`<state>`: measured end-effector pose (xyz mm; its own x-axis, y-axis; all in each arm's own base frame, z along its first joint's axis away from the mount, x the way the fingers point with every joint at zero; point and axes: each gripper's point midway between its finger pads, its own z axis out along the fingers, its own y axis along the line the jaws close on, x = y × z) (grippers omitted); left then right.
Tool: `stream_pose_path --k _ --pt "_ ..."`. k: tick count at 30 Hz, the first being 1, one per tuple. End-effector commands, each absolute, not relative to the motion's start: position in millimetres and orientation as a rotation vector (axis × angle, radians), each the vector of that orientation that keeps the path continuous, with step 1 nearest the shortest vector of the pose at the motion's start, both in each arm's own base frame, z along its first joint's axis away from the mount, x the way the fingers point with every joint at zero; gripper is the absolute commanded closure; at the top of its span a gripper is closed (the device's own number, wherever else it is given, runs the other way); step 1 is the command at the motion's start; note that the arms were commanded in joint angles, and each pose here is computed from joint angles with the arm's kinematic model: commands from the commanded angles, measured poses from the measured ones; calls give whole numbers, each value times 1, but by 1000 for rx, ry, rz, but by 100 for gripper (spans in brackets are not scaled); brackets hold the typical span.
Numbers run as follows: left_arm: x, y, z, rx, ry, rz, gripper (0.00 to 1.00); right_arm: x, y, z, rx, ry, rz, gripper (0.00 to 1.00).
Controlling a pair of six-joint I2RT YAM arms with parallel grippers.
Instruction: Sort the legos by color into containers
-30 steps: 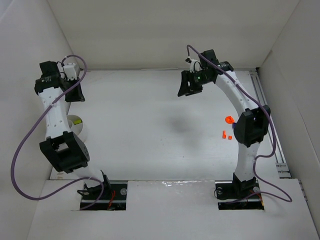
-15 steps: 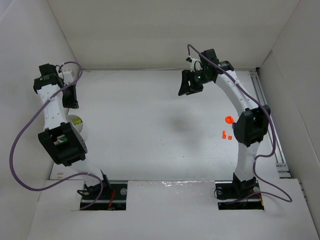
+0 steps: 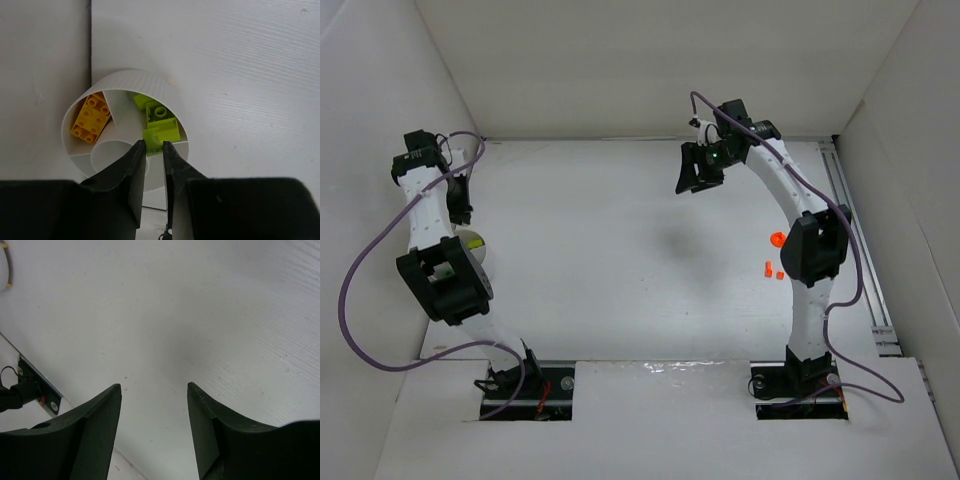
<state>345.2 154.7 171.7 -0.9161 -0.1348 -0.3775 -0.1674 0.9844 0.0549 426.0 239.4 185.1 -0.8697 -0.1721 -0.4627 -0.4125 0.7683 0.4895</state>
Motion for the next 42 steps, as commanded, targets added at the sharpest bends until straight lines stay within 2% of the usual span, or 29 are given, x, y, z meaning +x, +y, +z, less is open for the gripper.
stream_pose_path --k 1,18,21,22,26,30,35,42 --pt "333 164 168 -249 2795 203 100 432 241 201 -474 2528 827 39" --pt "323 165 138 -251 2911 217 100 434 241 199 -470 2530 815 39" --pt "325 165 141 -251 2902 220 95 435 239 198 -467 2531 803 39" --pt "327 162 141 -238 2903 219 87 435 239 198 -467 2531 803 39" --pt "327 162 141 -238 2903 219 70 433 243 198 -479 2531 806 39" --pt "332 161 144 -251 2878 199 67 433 243 198 -479 2531 806 39" --pt "358 147 190 -195 2702 118 71 430 242 193 -487 2548 803 41" --pt "397 94 305 62 2282 80 76 433 229 205 -473 2500 799 46"
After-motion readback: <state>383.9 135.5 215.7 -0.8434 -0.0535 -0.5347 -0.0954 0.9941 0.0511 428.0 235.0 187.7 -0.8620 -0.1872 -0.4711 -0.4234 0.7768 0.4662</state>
